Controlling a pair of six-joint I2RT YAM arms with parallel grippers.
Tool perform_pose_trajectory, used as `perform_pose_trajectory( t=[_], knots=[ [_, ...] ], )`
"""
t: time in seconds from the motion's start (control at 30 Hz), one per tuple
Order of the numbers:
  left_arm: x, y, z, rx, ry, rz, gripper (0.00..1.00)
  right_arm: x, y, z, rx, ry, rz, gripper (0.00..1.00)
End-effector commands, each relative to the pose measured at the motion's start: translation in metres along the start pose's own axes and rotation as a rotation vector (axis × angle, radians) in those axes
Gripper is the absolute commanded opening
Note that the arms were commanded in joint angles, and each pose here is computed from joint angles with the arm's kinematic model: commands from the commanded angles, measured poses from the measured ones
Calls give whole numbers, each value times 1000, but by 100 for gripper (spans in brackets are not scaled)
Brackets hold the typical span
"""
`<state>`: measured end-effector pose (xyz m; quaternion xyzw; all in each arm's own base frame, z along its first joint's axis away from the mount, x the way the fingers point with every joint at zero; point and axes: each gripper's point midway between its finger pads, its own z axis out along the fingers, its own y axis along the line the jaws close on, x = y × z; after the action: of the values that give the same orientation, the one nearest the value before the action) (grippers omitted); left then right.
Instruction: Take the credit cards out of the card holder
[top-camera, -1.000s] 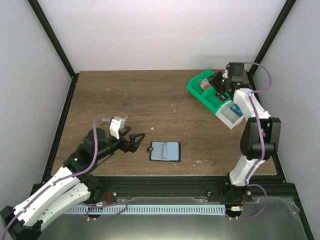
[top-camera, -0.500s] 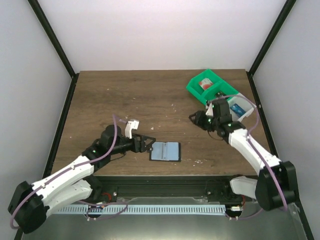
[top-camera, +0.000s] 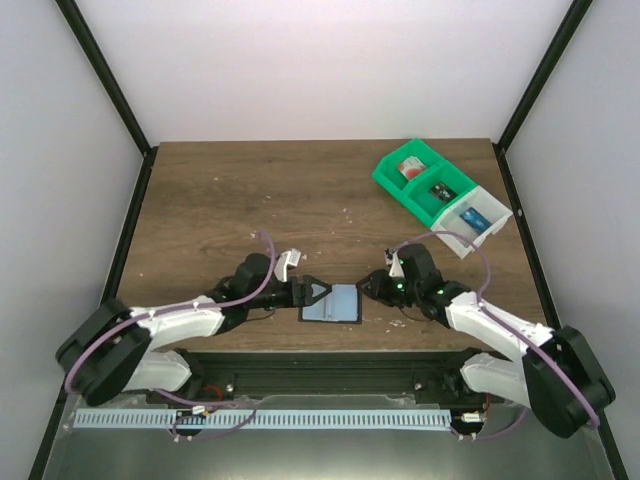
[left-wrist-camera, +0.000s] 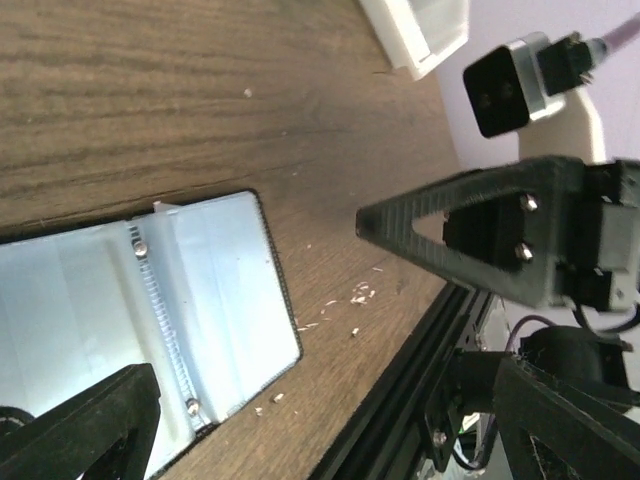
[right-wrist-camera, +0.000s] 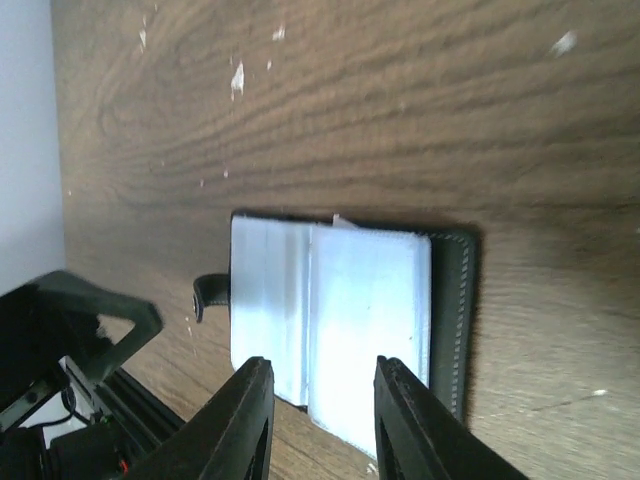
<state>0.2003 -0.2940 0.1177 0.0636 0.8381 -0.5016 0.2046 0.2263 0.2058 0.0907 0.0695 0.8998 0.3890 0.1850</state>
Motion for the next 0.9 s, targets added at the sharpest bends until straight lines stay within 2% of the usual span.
perform_pose_trajectory(
  t=[0.0,0.3,0.67,0.87],
  knots=[
    [-7,3,16,31,-38,-55,93,11,17,16,-55,25,-33,30],
    [-3,55,18,-191,-58,-42,95,47,-2,51,-6,158,-44,27],
    [11,85,19,-292,-25,-52,96,64,-28,59,47,194,-25,26],
    [12,75,13,-285,-9,-63,97,65,-31,59,52,193,-20,26]
  ],
)
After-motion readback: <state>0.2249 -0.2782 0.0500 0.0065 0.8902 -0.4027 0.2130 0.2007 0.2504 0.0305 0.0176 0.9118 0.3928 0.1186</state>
